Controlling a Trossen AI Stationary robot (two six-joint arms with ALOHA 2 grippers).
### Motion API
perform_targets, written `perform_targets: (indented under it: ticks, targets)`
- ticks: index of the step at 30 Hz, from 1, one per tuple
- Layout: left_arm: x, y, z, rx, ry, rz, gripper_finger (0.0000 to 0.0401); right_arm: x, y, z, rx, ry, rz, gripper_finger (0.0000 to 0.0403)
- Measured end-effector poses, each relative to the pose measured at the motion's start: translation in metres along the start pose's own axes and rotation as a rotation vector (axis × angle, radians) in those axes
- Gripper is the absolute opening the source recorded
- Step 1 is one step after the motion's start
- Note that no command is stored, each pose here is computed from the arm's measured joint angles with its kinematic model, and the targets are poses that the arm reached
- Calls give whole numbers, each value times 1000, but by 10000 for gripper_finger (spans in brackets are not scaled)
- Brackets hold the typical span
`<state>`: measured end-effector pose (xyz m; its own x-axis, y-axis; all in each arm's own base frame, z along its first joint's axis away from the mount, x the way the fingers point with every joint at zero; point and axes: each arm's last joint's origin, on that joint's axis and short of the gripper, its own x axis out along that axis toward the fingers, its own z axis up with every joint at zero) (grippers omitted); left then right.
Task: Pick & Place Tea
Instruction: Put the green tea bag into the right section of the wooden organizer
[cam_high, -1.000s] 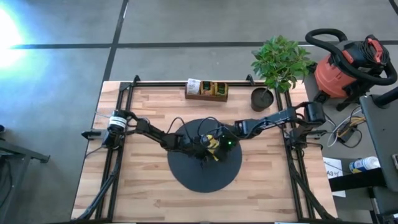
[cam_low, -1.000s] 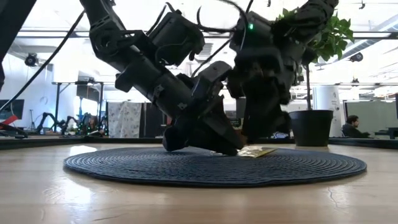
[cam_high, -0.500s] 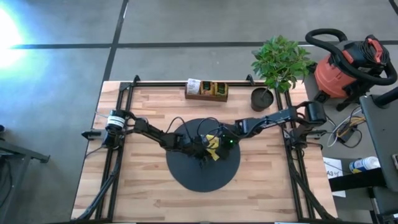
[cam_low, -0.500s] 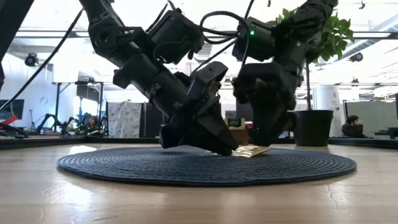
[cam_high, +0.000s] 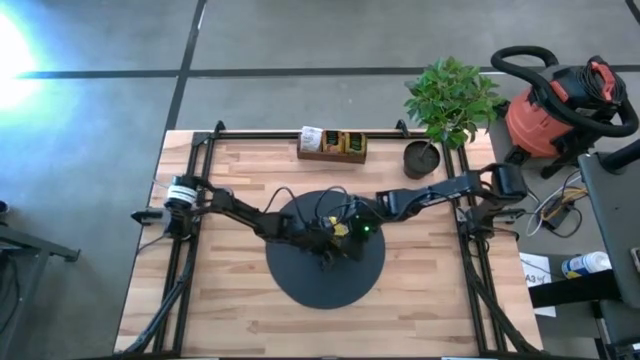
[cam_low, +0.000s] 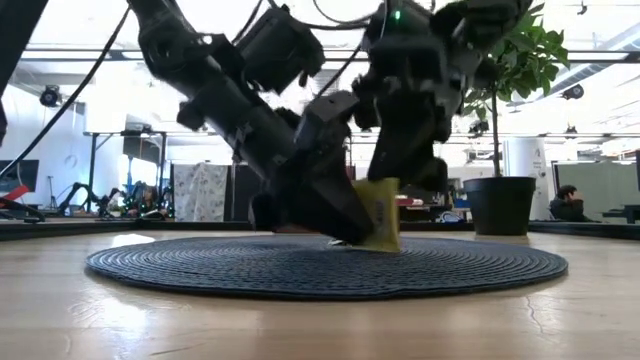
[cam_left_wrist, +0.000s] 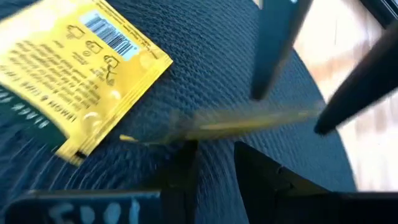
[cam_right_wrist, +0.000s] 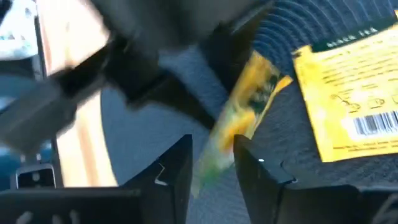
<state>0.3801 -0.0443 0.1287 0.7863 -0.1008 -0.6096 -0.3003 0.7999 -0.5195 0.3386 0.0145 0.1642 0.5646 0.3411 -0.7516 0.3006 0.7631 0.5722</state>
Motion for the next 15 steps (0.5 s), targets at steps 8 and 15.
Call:
perform_targets:
  ticks: [8, 15]
  targets:
    - [-51, -16, 6, 88, 28, 168, 98, 7, 31, 1, -214, -27, 74, 69]
    - [-67, -3, -7, 7, 27, 213, 98, 26, 30, 6, -184, 13, 37, 68]
